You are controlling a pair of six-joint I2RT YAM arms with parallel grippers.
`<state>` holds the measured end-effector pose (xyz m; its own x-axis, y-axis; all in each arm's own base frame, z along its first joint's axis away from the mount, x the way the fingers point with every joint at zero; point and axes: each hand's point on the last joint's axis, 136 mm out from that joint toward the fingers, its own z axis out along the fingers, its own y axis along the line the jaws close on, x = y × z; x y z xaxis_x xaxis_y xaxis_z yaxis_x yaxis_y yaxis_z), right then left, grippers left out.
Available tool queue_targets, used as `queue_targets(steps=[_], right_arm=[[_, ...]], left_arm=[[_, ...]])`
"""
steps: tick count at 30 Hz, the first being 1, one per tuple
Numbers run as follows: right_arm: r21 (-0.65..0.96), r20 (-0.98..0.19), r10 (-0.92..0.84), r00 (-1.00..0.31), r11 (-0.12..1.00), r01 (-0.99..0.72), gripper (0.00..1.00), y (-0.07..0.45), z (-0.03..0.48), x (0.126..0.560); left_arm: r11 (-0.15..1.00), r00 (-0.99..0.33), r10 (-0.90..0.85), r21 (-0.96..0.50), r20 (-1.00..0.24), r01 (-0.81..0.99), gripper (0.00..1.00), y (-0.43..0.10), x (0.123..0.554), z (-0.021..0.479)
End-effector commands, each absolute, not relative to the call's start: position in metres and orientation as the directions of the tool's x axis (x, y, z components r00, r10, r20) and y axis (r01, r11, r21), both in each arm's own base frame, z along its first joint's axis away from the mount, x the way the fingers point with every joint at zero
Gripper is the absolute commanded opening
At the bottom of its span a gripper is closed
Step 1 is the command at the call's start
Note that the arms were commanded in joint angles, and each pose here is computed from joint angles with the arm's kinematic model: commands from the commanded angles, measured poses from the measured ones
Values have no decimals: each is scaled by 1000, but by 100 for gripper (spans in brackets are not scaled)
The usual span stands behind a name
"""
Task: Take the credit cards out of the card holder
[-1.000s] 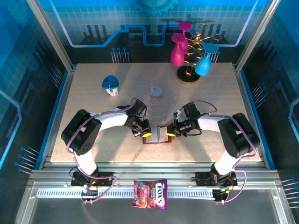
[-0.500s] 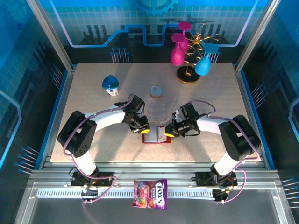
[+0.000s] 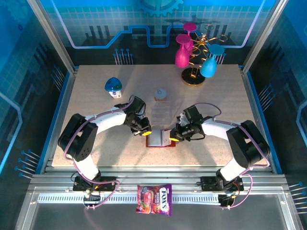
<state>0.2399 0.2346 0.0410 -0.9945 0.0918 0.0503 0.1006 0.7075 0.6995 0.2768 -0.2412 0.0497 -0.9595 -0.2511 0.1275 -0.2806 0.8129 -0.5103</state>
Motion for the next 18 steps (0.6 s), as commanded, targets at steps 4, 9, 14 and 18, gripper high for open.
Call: queue_targets(steps=[4,9,14,18], right_arm=[[687,35,86,-996,721,87,6,236,53,239],[682,-40,63,-997,731,19,2,232,74,242],[636,-149,-42,-988,761,-128,0,229,95,250],[588,-253,-169,-953,755,-290,0,231,118,261]], left_arm=[[808,-965,-242,-529,100,-258,13,-240,281,62],[792,-962,-272,-558,40,-247,15,-234,292,73],[770,-950,-312,-590,-16,-243,15,-226,308,81],[755,-940,-337,-613,-56,-235,15,-216,316,84]])
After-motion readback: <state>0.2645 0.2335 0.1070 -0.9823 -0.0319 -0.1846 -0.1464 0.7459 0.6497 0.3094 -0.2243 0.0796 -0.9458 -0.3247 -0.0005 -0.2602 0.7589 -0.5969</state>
